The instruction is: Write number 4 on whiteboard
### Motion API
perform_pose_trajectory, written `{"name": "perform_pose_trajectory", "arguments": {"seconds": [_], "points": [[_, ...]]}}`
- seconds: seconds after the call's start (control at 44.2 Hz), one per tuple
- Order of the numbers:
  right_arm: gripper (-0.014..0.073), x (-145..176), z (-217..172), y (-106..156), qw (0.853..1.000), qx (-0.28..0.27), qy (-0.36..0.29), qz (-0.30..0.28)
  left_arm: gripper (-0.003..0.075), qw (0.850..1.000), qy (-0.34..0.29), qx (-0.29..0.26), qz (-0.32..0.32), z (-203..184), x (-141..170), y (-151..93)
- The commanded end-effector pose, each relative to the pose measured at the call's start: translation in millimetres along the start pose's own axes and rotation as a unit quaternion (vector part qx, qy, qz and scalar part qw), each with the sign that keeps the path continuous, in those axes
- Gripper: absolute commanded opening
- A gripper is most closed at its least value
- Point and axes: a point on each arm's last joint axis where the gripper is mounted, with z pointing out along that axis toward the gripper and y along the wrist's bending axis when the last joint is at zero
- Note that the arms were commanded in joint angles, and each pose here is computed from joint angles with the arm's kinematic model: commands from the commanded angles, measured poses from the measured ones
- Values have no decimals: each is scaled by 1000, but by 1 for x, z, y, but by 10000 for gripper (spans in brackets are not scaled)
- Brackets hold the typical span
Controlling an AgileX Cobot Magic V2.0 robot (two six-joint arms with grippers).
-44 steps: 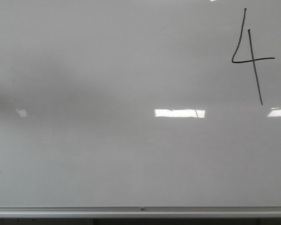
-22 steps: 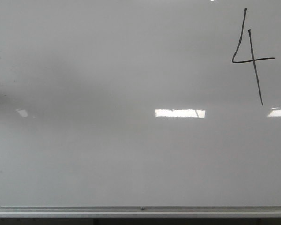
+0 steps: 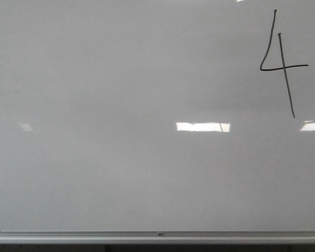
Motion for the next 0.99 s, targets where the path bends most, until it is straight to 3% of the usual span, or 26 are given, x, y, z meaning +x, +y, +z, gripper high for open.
{"name": "perform_pose_trajectory", "arguments": {"seconds": [0.0, 0.181, 0.249, 0.452, 0.972], "points": [[-68, -12, -5, -1, 999, 14, -40, 10, 293, 998, -63, -1, 1, -31, -13, -5], [-68, -12, -5, -1, 999, 14, -40, 10, 36, 992, -124, 13, 20, -75, -14, -16], [-68, -12, -5, -1, 999, 14, -40, 10, -20, 990, -141, 13, 24, -85, -14, -18], [-68, -12, -5, -1, 999, 14, -40, 10, -20, 984, -177, 12, 24, -103, -15, -21], [-68, -12, -5, -1, 999, 14, -40, 10, -20, 983, -179, 12, 25, -104, -15, -21]]}}
